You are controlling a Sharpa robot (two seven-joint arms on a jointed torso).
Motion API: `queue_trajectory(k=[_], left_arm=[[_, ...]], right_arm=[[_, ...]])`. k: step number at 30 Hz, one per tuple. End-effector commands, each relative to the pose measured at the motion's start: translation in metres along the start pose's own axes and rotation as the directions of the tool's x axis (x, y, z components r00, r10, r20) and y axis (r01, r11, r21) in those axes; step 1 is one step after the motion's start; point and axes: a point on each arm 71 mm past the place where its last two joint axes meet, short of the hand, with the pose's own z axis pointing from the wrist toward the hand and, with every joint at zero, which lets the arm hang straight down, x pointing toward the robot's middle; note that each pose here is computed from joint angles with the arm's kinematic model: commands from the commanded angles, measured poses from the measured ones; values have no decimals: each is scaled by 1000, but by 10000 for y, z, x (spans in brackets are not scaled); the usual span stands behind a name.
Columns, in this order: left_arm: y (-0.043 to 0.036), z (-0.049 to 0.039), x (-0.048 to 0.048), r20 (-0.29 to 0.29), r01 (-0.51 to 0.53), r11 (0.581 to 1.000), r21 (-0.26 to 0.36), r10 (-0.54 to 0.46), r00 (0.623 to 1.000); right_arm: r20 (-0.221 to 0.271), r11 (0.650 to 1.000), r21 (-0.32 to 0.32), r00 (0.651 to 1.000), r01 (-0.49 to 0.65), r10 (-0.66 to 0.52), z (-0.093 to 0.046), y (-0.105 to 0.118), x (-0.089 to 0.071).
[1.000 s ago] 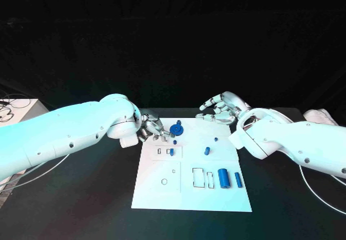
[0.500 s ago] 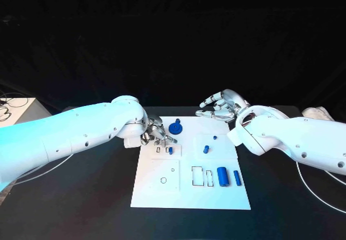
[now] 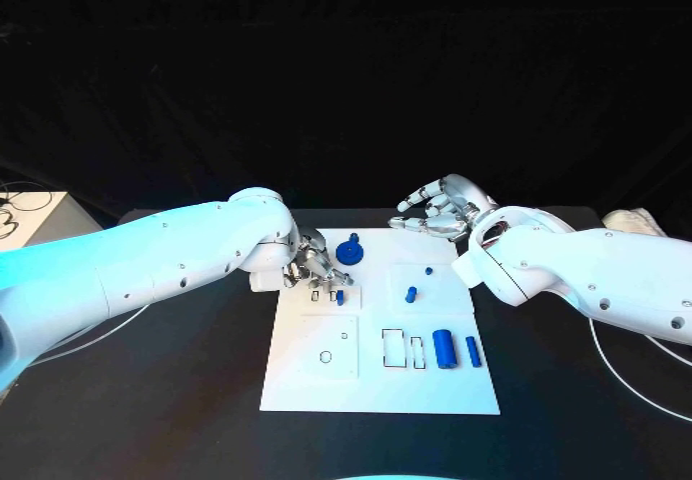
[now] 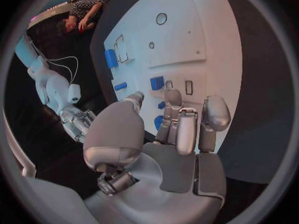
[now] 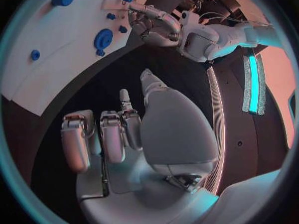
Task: Assemble the parts on the task board
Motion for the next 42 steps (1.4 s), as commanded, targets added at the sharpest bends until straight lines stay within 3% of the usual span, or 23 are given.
queue_trajectory(k=[1, 14, 42], left_arm=[[-37, 7, 32, -34, -13, 1000, 5, 13, 999], [-37, 41, 85, -61, -22, 1000, 1, 22, 998], [-69, 95, 118, -46, 9, 1000, 10, -9, 999]], right_arm=[[-14, 1000, -2, 1000, 3, -3, 5, 8, 14], [-23, 1000, 1, 1000, 7, -7, 12, 9, 25], [-35, 1000, 4, 999, 10, -10, 30, 22, 55]])
